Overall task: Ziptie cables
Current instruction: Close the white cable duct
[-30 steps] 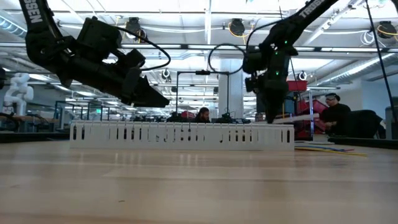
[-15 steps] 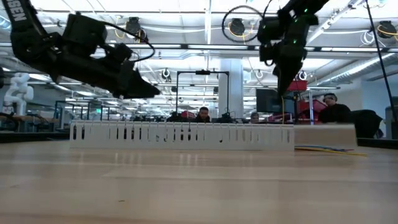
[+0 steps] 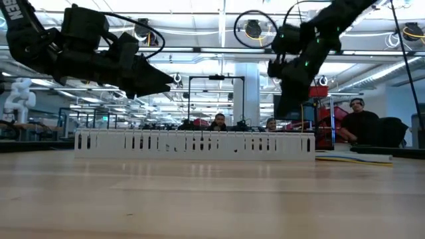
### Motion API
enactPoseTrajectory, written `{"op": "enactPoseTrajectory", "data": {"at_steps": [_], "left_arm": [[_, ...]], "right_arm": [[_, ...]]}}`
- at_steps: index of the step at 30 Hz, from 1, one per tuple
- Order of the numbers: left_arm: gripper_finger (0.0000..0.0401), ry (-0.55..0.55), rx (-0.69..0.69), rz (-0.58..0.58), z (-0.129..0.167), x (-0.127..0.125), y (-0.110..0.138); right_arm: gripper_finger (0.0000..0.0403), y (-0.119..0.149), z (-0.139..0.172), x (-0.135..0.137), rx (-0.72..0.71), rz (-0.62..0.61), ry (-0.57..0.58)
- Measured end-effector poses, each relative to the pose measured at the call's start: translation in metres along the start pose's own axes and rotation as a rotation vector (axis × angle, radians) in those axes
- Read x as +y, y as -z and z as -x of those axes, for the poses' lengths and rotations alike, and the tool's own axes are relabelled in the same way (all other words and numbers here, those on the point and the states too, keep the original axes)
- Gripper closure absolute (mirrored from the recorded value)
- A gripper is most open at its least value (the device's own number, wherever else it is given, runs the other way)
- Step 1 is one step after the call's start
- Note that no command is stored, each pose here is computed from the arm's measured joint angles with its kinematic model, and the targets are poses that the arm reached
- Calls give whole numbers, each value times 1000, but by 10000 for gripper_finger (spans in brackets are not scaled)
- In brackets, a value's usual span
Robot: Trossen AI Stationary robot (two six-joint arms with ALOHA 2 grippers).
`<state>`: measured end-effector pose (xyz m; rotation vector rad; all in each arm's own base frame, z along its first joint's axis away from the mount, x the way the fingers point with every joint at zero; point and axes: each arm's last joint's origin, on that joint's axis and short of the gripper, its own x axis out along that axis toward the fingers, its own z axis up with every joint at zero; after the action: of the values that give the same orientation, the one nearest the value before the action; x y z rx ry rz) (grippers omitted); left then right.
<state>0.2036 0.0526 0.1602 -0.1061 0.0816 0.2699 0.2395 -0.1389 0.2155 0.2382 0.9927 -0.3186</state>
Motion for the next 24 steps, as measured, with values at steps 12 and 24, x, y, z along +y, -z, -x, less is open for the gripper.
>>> {"op": "enactPoseTrajectory", "data": {"at_steps": [12,24], "left_arm": [[141,4,29,-26,-4,-2,5],[141,-12,58,-36,-6,-1,10]], "right_arm": [[79,5,-71,37,67,-100,34],[67,-13,-105,40,294,-89,230]]}}
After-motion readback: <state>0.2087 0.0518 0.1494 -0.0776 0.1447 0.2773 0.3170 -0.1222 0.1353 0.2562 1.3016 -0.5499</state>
